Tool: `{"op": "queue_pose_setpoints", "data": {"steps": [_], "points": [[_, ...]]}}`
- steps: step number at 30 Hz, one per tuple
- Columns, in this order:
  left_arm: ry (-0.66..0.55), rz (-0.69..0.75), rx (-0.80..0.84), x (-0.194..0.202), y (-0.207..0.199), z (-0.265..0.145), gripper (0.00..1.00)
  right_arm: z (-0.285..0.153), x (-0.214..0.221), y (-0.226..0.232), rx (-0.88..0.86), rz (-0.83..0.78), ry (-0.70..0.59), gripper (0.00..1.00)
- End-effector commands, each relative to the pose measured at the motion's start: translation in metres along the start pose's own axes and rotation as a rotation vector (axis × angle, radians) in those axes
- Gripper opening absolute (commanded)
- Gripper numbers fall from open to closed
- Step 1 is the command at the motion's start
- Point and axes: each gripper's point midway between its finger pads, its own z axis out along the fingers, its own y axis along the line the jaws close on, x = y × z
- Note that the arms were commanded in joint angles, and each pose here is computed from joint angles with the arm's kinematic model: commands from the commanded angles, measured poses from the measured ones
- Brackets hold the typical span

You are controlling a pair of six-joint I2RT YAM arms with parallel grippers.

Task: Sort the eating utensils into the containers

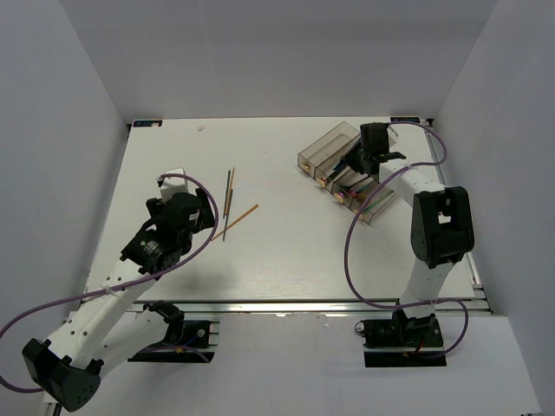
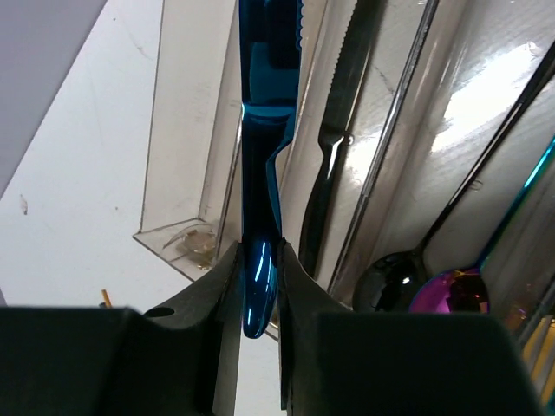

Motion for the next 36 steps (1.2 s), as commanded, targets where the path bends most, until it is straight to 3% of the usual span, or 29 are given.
{"op": "queue_pose_setpoints", "data": {"steps": [1,19,21,22,23,25,28,31,33,36], "points": [[-0.010,-0.006,0.009,0.000,0.001,-0.001,0.98,-0.002,-0.020,0.029,-0.076,0.045,-0.077,0.00],[-0.019,-0.014,0.011,-0.003,0.001,-0.003,0.98,0.008,0.000,0.028,-0.082,0.044,-0.024,0.00],[-0.019,-0.014,0.011,-0.003,0.001,-0.003,0.98,0.008,0.000,0.027,-0.079,0.042,-0.026,0.06],[-0.019,-0.014,0.010,-0.003,0.002,-0.003,0.98,0.008,0.000,0.027,-0.080,0.044,-0.028,0.20],[-0.019,-0.014,0.010,-0.003,0.002,-0.003,0.98,0.007,-0.001,0.028,-0.076,0.042,-0.027,0.23],[-0.018,-0.013,0.009,-0.002,0.002,-0.003,0.98,0.008,-0.002,0.028,-0.078,0.040,-0.028,0.25],[-0.019,-0.014,0.010,-0.002,0.002,-0.003,0.98,0.006,-0.003,0.031,-0.082,0.036,-0.030,0.38],[-0.017,-0.012,0.009,-0.002,0.002,-0.002,0.98,0.003,-0.006,0.033,-0.088,0.035,-0.034,0.39],[-0.018,-0.012,0.007,-0.002,0.002,-0.002,0.98,0.002,-0.009,0.037,-0.096,0.029,-0.039,0.52],[-0.018,-0.012,0.007,-0.002,0.002,-0.002,0.98,-0.001,-0.012,0.041,-0.101,0.016,-0.043,0.52]]}}
